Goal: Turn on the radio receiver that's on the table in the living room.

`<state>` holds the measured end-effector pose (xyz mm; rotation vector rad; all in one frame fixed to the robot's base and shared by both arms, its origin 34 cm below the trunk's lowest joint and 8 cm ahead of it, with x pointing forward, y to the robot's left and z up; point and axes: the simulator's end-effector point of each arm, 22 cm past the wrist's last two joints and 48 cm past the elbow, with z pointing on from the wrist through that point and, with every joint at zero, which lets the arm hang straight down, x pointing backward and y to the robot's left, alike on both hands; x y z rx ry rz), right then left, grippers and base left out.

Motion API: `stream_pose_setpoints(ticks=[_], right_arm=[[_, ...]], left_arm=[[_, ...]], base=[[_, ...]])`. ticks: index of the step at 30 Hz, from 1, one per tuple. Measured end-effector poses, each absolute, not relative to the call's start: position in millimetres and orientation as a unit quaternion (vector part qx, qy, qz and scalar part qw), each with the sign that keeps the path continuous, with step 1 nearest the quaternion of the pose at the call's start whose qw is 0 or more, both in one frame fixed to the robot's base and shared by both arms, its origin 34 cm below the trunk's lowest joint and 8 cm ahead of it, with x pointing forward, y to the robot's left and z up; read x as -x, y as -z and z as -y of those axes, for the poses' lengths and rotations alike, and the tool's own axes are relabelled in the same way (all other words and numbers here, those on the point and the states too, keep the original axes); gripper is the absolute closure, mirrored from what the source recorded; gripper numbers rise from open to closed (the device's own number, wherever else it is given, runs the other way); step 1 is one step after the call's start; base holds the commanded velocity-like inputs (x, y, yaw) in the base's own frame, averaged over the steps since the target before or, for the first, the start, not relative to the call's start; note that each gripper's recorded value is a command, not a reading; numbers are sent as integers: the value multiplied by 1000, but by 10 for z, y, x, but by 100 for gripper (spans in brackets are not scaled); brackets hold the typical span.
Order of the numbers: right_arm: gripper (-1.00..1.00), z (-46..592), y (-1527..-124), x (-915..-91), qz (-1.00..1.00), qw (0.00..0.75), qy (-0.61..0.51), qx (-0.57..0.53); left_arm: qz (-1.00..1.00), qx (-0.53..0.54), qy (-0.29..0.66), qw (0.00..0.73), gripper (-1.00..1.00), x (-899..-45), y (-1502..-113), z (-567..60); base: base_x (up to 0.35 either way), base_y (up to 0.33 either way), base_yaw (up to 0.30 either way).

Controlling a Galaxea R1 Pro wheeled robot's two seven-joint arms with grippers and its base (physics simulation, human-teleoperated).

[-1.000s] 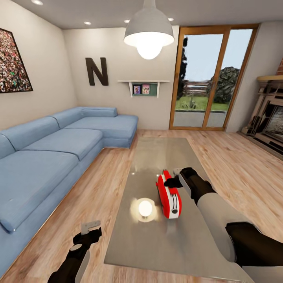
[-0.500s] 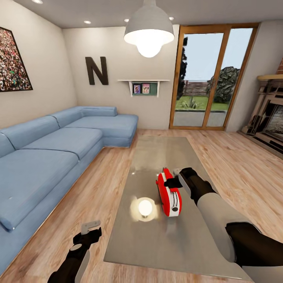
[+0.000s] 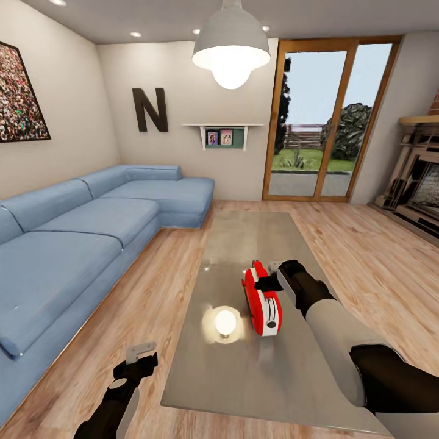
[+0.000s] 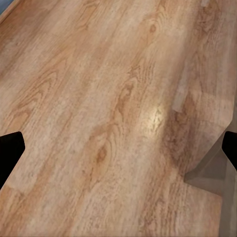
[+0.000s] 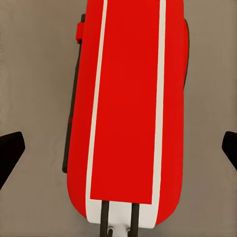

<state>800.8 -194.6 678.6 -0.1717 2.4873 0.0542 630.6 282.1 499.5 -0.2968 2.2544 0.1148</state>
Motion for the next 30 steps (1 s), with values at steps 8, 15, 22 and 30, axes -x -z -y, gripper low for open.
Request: stream_pose_setpoints(ticks=[8, 15, 22, 30], right_arm=[[-100, 1946, -6624, -7979, -945, 319, -21, 65], [-100, 1940, -6475, -7948, -945, 319, -22, 65], [-100, 1942, -6454, -7944, -945, 319, -22, 65], [-100, 1946, -6409, -7934, -946, 318, -22, 64]], left_arm=[[-899, 119, -46, 419, -100, -6275, -4828, -2822], [-899, 119, -46, 419, -100, -6247, -4681, -2821], [-899, 119, -46, 419, -100, -6242, -4659, -2821], [-899, 119, -46, 419, -100, -6234, -4617, -2821]], base=[[0, 0, 0], [0, 0, 0], [0, 0, 0], [0, 0, 0]])
